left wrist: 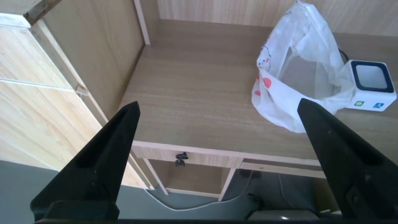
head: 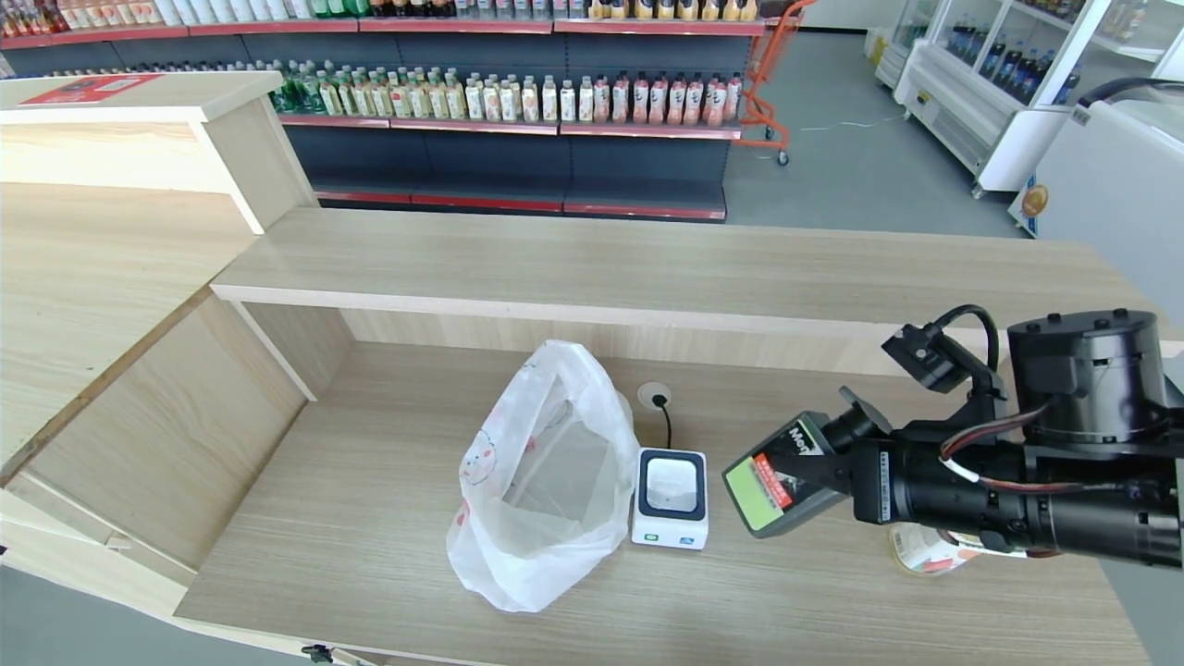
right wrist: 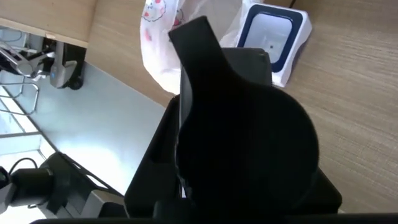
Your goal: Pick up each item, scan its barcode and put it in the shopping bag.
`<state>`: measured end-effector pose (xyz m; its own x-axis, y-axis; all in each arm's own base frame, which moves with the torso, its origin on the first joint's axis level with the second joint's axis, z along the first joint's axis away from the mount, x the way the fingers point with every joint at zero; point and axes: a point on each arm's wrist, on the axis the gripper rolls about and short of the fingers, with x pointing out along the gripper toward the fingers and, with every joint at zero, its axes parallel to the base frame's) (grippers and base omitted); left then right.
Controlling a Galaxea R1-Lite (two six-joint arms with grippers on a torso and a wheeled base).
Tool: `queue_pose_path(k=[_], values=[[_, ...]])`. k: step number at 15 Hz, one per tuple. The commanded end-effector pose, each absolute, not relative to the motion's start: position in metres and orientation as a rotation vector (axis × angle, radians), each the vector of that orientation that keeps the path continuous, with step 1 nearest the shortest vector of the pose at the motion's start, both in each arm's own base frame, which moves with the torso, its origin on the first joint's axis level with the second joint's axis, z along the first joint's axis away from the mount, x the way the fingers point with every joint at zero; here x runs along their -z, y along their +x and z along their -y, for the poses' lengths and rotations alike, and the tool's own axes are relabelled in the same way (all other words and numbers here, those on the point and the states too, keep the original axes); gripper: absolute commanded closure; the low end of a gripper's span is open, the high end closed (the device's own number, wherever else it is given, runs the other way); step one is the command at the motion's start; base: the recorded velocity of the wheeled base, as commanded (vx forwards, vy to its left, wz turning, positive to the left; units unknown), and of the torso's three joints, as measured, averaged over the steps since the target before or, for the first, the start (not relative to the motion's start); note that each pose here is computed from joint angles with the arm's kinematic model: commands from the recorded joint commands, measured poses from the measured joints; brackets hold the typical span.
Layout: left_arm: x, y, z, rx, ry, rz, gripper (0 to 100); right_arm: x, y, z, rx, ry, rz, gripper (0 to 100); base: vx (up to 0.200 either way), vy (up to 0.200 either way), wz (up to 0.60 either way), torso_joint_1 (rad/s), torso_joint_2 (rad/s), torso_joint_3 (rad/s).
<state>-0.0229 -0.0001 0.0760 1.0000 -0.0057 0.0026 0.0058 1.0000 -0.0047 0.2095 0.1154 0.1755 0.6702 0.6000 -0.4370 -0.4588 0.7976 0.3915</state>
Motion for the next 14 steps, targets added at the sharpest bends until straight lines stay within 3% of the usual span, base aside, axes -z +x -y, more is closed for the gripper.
queue_pose_path(k=[1, 6, 11, 14], values=[[-0.076, -0.023, 0.000, 0.006, -0.003, 0.002, 0, -0.174, 0.204, -0.118, -0.622, 0.254, -0.591, 100, 0.000, 0.200, 0.00, -0.017, 0.00, 0.002], [-0.076, -0.023, 0.000, 0.006, 0.008, 0.003, 0, -0.153, 0.217, -0.124, -0.587, 0.238, -0.672, 100, 0.000, 0.200, 0.00, 0.007, 0.00, 0.000], [-0.076, -0.023, 0.000, 0.006, -0.006, 0.003, 0, -0.110, 0.259, -0.137, -0.416, 0.081, -0.738, 100, 0.000, 0.000, 0.00, 0.000, 0.00, 0.000], [-0.076, -0.023, 0.000, 0.006, -0.008, 0.003, 0, -0.092, 0.289, -0.156, -0.416, 0.080, -0.702, 100, 0.000, 0.000, 0.00, 0.000, 0.00, 0.000]])
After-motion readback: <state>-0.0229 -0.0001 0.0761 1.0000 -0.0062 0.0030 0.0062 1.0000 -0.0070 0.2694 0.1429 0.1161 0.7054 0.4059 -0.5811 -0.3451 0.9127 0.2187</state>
